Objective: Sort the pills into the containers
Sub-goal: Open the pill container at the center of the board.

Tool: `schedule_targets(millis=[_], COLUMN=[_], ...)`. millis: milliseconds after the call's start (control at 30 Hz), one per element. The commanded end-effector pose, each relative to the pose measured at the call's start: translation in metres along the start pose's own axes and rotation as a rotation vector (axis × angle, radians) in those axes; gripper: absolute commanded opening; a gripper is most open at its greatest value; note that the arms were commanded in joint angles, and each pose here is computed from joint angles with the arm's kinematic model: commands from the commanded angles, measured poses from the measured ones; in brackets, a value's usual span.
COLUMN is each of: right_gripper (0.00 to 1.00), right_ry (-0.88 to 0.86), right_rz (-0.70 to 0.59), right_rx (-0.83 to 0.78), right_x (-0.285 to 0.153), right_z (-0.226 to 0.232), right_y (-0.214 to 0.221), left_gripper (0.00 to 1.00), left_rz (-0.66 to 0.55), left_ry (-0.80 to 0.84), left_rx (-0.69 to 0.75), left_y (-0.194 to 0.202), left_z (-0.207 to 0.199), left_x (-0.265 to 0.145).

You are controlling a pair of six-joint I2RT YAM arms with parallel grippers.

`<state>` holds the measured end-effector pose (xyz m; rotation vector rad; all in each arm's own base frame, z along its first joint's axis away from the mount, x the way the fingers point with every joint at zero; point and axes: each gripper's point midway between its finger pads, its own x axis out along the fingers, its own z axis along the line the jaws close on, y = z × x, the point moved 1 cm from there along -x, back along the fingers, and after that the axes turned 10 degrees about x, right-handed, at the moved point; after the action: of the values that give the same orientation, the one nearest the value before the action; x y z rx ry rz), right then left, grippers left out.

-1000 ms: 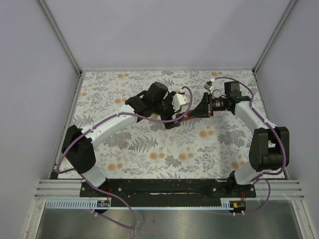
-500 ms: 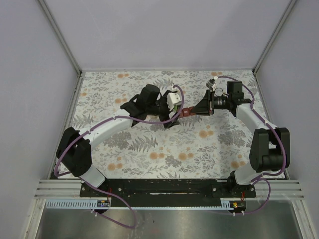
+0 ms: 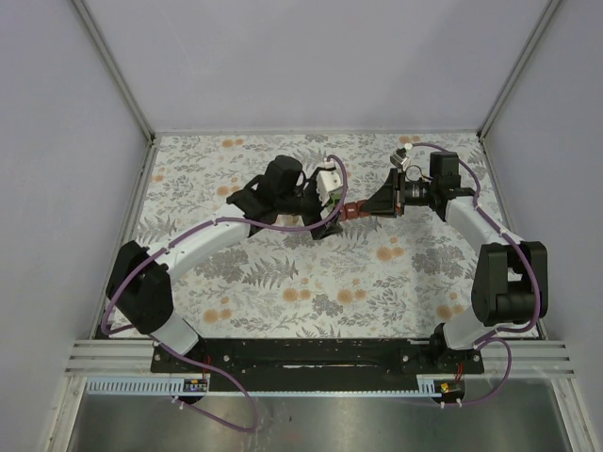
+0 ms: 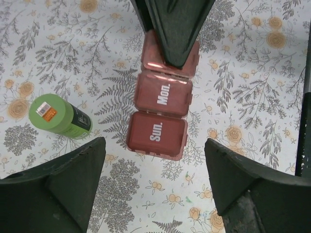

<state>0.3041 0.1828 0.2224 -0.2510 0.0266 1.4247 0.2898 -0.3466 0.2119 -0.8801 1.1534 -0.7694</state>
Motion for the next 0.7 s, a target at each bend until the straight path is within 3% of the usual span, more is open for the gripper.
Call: schedule_targets(millis=[0,167,667], right_gripper=[0.0,0.0,0.0], right_ry=[-0.025,-0.023,-0.022], right_rz=[0.001,-0.003,-0.005], right_rx=[-0.046,-0.046,-0.06], right_x=[-0.004,-0.004,-0.004], right_z=[0.011,0.01,0.01], right_y=[0.004,0.003,0.005], left_gripper=[0.84,0.77,0.78], left_rz=[-0.071,-0.052,0.014], left_ry=[-0.027,-0.017,0.062], left_rx=[0.058,0.047,0.104], left_y=[-0.042,-0.043,-0.039], left_z=[0.015,0.017,0.002], left_x=[-0.01,-0.004,0.0])
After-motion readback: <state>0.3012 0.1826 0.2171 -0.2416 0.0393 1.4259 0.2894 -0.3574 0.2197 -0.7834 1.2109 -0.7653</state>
